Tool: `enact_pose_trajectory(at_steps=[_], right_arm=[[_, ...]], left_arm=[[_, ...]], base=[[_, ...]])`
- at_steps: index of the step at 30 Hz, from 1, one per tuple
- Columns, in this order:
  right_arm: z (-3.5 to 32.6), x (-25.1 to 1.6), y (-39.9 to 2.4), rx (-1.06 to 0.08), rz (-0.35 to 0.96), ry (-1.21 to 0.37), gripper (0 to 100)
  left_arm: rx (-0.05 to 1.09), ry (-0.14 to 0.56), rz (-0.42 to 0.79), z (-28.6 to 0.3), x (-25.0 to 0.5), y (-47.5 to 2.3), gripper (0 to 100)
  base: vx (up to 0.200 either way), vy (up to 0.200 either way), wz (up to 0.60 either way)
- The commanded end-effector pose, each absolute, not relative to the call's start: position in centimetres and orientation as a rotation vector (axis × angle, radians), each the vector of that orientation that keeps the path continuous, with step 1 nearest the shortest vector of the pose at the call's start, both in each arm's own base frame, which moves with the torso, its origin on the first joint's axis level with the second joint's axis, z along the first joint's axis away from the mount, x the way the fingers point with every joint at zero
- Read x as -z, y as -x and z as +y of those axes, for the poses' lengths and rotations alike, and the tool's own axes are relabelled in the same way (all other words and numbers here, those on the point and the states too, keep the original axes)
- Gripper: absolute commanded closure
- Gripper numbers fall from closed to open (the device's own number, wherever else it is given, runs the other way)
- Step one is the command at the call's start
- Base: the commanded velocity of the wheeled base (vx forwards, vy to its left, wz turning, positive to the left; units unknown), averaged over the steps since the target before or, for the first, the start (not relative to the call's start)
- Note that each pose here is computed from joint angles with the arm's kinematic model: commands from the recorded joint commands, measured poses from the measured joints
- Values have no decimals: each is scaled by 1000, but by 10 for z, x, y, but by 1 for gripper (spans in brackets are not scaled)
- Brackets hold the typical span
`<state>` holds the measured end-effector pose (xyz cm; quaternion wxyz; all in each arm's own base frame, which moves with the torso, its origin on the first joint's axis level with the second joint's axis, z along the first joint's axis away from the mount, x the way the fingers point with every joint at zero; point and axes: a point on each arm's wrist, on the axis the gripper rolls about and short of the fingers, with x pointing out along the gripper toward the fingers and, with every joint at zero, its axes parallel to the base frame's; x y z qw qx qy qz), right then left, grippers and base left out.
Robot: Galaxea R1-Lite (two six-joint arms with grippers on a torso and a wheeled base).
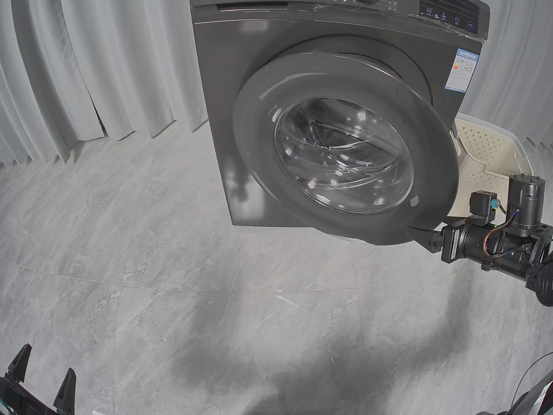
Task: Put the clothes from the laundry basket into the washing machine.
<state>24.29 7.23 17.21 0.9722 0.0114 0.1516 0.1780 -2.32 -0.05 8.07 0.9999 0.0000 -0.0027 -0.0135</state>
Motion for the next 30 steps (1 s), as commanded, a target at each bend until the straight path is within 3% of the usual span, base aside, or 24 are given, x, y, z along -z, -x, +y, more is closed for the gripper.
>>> enact_pose_trajectory(at_steps=[1,4,10,18,22,27,30], right_arm=[[86,-178,-239,-412,290,-47,0],[97,-183,-237,-453,280,-73,0],[108,-193,-245,-503,246,-94,0],[116,-202,-265,-502,208,-101,0],[118,-214,-282,-475,159,-112,0],[105,-220,-307,-355,72,-122,0],[104,-213,-308,-343,73,-120,0]], left_arm=[[29,-2,2,-1,-76,23,0],[29,-3,1,-1,-75,23,0],[29,-6,1,-1,-76,23,0],[29,-5,0,-1,-75,23,0],[29,-6,0,-1,-75,23,0],[29,-3,0,-1,-75,23,0],[29,-2,0,-1,-75,23,0]], base=[[0,-200,0],[0,-200,0],[0,0,0],[200,0,0],[200,0,0],[0,0,0],[0,-133,0]])
